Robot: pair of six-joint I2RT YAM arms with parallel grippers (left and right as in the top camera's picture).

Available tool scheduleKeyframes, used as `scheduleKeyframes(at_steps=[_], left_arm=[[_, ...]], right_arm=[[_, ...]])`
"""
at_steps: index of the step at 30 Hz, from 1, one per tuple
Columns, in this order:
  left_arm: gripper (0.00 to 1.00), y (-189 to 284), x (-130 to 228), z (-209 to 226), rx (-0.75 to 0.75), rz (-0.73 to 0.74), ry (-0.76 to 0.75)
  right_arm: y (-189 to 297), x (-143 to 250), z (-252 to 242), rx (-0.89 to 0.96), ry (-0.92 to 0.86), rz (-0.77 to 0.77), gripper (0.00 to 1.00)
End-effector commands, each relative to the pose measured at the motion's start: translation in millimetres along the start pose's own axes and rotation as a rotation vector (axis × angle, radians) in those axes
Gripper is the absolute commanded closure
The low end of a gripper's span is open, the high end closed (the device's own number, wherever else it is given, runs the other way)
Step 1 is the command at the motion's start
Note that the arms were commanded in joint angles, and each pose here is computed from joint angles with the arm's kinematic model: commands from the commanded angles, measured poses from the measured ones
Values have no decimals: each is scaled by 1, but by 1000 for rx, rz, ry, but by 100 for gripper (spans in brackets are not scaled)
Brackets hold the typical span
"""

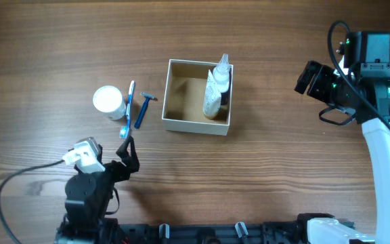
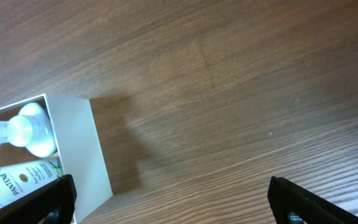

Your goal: Pack container

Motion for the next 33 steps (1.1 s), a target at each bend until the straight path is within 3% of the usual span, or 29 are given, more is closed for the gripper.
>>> scheduleKeyframes(at_steps=[1, 4, 9, 12, 18, 29, 33], left_arm=[[1, 12, -54, -8, -59, 6, 16], [0, 5, -90, -18, -87, 91, -63], [0, -34, -132, -19, -172, 259, -70], [0, -77, -140, -14, -201, 460, -162], [0, -131, -119, -3, -234, 637, -189], [0, -165, -70, 48, -350, 826, -127], [0, -175, -57, 49, -303, 864, -122]], right_arm=[[-2, 0, 2, -12, -17, 8, 0], [-2, 0, 2, -12, -17, 8, 0], [-2, 0, 2, -12, -17, 8, 0], [-2, 0, 2, -12, -17, 9, 0], [-2, 0, 2, -12, -17, 8, 0], [-2, 0, 2, -12, -16, 8, 0], [-2, 0, 2, -12, -17, 8, 0]])
Point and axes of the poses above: each gripper's point midway between its finger pads, its own y axis back along the fingers, its own z axis along the line the jaws close on, x = y × z, the point moved 3 cm from there along y, back along the fingers, and after that the axes turned 13 degrees about -y, right-handed, at the moved point
